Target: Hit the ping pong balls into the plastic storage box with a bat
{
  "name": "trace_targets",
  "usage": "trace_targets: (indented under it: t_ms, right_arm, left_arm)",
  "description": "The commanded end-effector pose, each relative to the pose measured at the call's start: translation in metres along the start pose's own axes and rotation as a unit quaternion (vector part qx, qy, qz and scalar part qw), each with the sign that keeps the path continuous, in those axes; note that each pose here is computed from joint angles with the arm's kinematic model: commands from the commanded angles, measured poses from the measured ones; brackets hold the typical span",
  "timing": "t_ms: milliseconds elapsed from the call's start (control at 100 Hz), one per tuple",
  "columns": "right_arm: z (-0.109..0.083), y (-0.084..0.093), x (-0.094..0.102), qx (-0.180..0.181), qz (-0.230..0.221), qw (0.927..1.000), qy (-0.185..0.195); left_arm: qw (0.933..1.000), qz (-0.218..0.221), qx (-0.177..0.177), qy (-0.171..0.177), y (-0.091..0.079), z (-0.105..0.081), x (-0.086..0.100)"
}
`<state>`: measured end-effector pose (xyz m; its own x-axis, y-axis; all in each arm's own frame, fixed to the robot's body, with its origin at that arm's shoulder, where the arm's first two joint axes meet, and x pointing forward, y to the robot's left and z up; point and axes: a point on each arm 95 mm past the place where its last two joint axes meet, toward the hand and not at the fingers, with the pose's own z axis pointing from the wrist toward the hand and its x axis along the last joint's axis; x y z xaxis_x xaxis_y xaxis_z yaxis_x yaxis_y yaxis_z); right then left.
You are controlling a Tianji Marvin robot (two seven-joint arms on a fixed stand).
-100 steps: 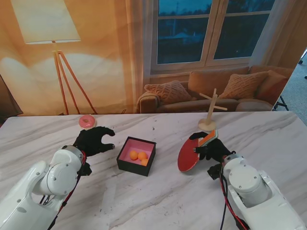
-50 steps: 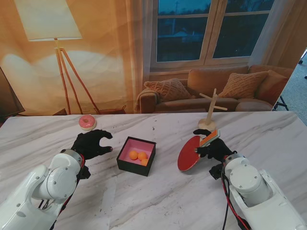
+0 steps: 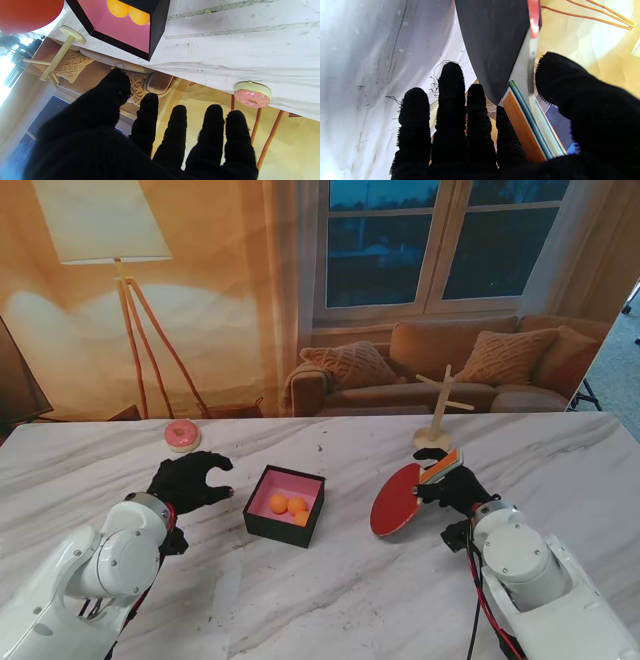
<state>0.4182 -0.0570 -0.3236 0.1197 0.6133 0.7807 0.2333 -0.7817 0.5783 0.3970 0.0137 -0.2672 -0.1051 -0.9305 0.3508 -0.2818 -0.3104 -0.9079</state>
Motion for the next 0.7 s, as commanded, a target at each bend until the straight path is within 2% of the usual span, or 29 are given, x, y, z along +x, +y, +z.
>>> trace_targets:
  t_ms: [0, 690]
  right_arm:
    - [-0.001, 0.0, -0.003, 0.003, 0.002, 1.0, -0.005]
    - [-0.006, 0.014, -0.013, -0.026, 0.012, 0.9994, -0.018]
  left_arm:
    - [1.0, -0.002, -0.003, -0.001, 0.001, -0.002, 0.002]
    - [1.0, -0.001, 0.002, -0.006, 0.001, -0.004, 0.0]
